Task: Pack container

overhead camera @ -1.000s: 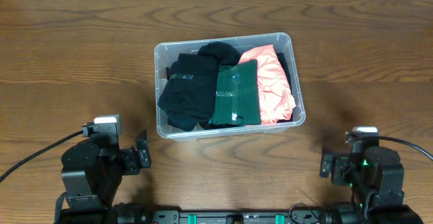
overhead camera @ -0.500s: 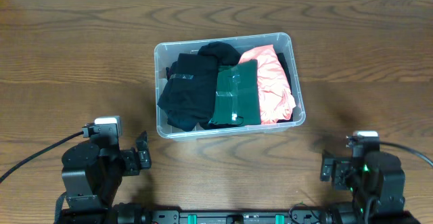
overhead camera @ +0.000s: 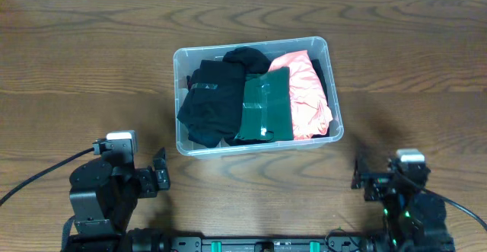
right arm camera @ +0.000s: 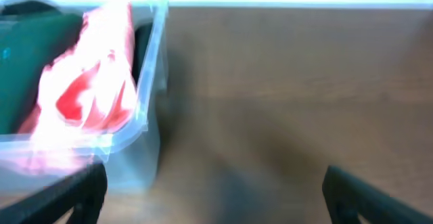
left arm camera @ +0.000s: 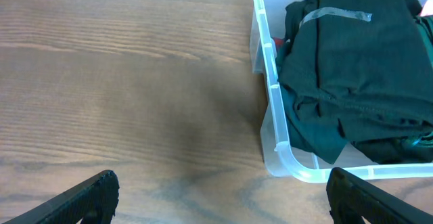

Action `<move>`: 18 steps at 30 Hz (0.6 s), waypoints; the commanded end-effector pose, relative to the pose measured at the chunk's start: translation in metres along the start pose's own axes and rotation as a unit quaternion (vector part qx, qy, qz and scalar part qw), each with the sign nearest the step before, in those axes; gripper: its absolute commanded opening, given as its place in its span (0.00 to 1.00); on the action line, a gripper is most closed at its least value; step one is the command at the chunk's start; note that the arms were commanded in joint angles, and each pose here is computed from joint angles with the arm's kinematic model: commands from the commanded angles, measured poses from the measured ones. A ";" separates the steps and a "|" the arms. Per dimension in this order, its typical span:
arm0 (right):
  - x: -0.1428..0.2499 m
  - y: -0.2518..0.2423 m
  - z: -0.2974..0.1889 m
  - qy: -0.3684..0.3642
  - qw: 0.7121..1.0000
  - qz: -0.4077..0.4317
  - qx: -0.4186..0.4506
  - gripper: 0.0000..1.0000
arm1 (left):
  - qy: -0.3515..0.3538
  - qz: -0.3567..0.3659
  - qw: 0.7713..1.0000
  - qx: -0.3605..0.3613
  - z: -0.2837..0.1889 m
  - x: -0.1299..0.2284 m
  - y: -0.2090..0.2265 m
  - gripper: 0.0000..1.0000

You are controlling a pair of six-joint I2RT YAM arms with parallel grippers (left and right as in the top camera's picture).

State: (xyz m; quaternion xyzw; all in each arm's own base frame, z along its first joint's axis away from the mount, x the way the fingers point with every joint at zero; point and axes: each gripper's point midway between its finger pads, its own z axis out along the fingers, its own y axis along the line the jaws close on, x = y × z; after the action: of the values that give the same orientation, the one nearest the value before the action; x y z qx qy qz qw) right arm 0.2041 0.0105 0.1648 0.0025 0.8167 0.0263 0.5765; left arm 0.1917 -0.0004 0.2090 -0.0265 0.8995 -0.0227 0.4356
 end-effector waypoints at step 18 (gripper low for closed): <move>-0.007 0.006 0.042 -0.134 0.991 -0.017 -0.017 0.99 | 0.001 -0.003 1.000 0.006 0.001 0.001 -0.002 0.98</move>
State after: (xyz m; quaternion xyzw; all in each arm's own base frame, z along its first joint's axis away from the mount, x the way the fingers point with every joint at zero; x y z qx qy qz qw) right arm 0.2458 0.0155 0.1587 -0.0061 0.7320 0.0307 0.6806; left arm 0.1917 -0.0005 0.2086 -0.0262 0.8997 -0.0229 0.4351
